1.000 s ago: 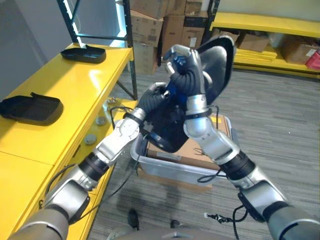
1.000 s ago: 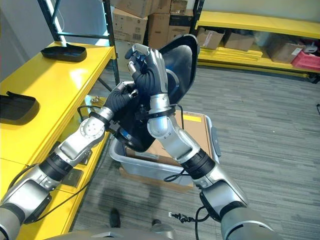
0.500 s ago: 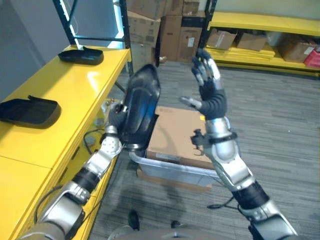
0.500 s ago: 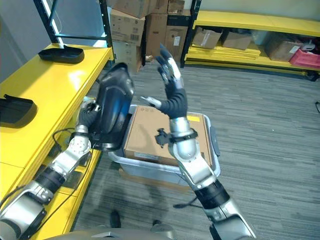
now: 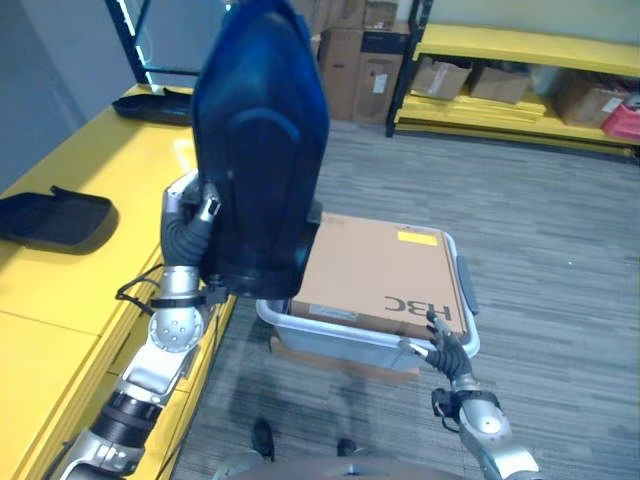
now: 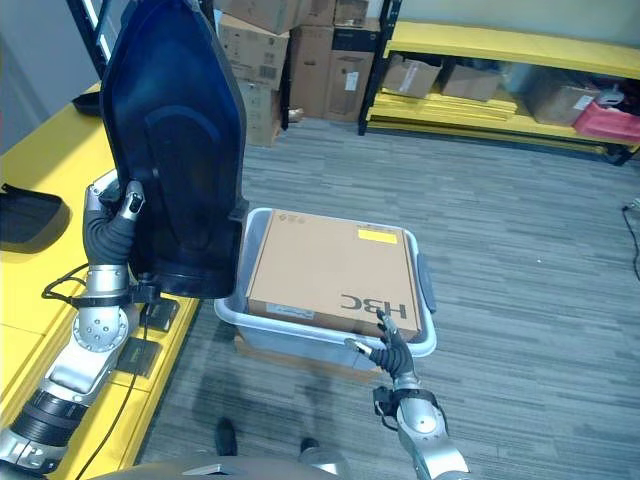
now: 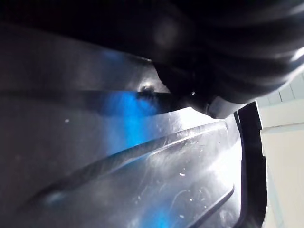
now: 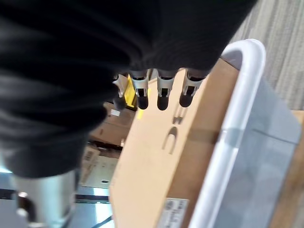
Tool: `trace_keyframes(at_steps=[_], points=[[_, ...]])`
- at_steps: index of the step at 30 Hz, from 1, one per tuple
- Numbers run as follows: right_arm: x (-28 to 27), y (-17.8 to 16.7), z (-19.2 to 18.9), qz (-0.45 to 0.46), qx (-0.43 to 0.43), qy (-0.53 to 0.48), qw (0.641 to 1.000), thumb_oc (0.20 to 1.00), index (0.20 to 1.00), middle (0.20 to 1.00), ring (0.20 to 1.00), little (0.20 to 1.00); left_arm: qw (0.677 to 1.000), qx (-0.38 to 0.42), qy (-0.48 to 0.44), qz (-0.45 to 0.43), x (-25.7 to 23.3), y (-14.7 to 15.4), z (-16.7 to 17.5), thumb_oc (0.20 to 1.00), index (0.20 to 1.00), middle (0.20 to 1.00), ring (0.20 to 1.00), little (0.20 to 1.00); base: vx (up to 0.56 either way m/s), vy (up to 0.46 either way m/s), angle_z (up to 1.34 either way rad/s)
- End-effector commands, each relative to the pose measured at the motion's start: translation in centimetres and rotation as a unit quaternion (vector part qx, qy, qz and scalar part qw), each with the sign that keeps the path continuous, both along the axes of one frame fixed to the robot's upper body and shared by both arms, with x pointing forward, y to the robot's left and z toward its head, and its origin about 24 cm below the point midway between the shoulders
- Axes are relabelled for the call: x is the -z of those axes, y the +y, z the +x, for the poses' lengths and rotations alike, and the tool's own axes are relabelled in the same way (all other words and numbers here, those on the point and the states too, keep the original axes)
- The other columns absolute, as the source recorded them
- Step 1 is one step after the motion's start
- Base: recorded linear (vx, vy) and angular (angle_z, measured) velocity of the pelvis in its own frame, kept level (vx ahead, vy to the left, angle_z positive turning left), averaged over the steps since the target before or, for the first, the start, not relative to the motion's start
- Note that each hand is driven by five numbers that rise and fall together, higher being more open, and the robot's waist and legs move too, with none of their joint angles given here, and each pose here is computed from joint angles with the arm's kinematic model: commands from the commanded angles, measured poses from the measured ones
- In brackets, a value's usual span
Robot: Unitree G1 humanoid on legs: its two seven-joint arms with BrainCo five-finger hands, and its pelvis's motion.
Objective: Move parts from the plastic box to the shelf.
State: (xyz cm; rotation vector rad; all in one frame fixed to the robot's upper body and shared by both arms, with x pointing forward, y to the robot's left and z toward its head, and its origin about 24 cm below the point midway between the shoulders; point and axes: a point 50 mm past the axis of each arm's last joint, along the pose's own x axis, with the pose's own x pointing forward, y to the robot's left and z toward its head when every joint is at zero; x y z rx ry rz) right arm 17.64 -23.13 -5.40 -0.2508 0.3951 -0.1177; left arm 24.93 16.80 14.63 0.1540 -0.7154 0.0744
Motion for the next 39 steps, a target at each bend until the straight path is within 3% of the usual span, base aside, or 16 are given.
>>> trace_keyframes(at_steps=[1, 9, 15, 21, 28, 39], points=[[0.6, 1.2, 0.7, 0.01, -0.03, -0.005, 0.999, 1.0, 1.0, 1.0, 1.0, 1.0, 0.997, 0.009, -0.076, -0.019, -3.2, 1.3, -0.3, 0.2, 0.2, 0.2, 0.2, 0.2, -0.03, -0.11, 0.16], [6.4, 0.8, -2.9, 0.015, -0.027, 0.184, 0.982, 1.0, 1.0, 1.0, 1.0, 1.0, 0.996, -0.032, -0.084, -0.023, -3.9, 2.6, -1.1, 0.2, 0.2, 0.2, 0.2, 0.2, -0.05, -0.095, 0.53], [9.7, -1.8, -6.8, 0.01, 0.016, 0.39, 0.921, 1.0, 1.0, 1.0, 1.0, 1.0, 0.995, -0.063, -0.062, -0.049, -3.5, 5.1, -2.4, 0.2, 0.2, 0.2, 0.2, 0.2, -0.08, -0.126, 0.55], [10.1, -3.1, -8.9, 0.068, 0.114, 0.46, 0.878, 1.0, 1.0, 1.0, 1.0, 1.0, 0.997, -0.037, -0.059, -0.038, -3.8, 5.0, -2.6, 0.2, 0.2, 0.2, 0.2, 0.2, -0.03, -0.004, 1.07], [10.9, -2.1, -11.5, 0.056, 0.067, 0.547, 0.833, 1.0, 1.0, 1.0, 1.0, 1.0, 0.998, -0.011, -0.047, -0.033, -4.4, 4.1, -1.4, 0.2, 0.2, 0.2, 0.2, 0.2, -0.04, 0.177, 0.89], [10.9, -0.9, -9.4, 0.076, 0.085, 0.511, 0.852, 1.0, 1.0, 1.0, 1.0, 1.0, 0.996, 0.066, -0.052, -0.002, -5.6, 2.0, -0.4, 0.2, 0.2, 0.2, 0.2, 0.2, 0.01, 0.173, 0.28]])
